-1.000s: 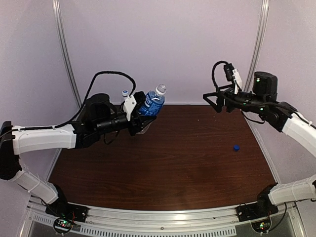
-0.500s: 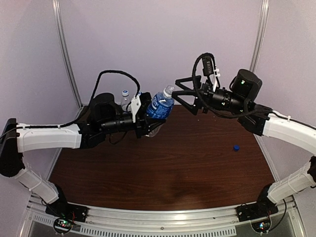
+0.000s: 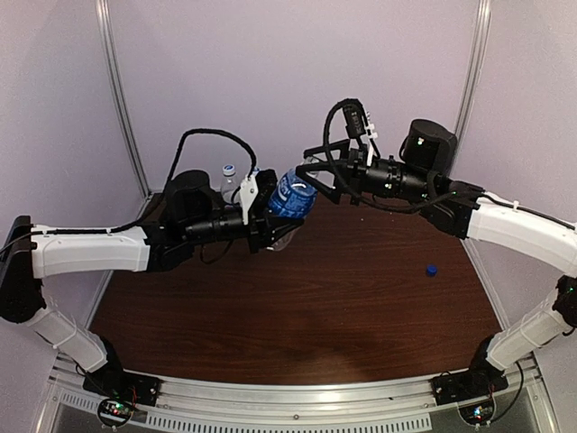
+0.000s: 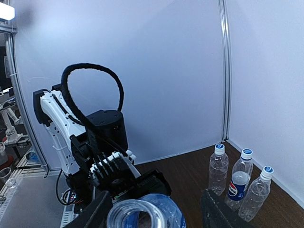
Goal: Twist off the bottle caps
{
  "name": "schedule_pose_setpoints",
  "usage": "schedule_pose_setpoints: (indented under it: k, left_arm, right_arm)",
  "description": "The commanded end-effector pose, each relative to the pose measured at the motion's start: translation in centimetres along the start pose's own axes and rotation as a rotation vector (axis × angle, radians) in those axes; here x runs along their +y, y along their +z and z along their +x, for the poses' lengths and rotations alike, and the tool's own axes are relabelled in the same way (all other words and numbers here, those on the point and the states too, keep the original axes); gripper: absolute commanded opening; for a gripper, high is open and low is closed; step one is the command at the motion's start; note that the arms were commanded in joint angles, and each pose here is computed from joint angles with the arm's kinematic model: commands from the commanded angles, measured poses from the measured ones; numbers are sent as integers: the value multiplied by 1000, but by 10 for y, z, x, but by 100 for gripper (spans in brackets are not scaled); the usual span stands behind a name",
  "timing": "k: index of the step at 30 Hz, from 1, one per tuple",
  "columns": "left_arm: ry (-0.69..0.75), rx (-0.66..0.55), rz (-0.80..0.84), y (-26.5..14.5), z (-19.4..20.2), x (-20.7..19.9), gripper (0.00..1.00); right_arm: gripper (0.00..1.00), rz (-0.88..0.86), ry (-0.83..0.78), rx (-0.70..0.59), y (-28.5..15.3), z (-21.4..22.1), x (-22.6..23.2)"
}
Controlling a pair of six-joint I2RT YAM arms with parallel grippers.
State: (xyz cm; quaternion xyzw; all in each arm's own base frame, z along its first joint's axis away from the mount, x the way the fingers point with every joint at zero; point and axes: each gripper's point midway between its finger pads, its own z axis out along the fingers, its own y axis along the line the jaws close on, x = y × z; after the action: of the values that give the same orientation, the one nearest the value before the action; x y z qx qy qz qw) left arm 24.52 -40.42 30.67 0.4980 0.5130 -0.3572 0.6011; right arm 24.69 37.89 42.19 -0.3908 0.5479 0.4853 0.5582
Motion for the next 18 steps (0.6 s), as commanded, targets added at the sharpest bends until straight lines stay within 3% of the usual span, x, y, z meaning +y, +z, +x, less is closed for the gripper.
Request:
schedule_pose_setpoints:
  k: [1,6,8,9,10,11,12,15,18]
  left_arm:
    - [26,-61,6,4,-19,1,38]
    - [32,-62,-1,4,-20,2,38]
    - [33,-59,-5,4,-19,3,38]
    - [34,-60,-9,3,-20,4,40]
    - [34,-57,-17,3,-19,5,51]
    - [32,-51,-34,3,-18,8,77]
    - [27,-45,-57,3,-17,11,95]
    - [33,-12,-150,-2,-12,26,97]
    - [76,18,-264,-16,-16,43,97]
  right_arm:
    - [59,12,-32,21,4,-3,2]
    - [34,5,-18,35,6,2,1]
    - [16,11,-16,37,6,2,0]
    - [8,16,-18,39,6,2,0]
    - [1,26,-17,45,5,2,-2]
    - [0,36,-20,53,4,1,-3]
    - [0,57,-28,60,3,-1,-5]
    - [0,232,-62,132,-8,-1,-35]
    - [0,546,-105,233,-43,-1,-96]
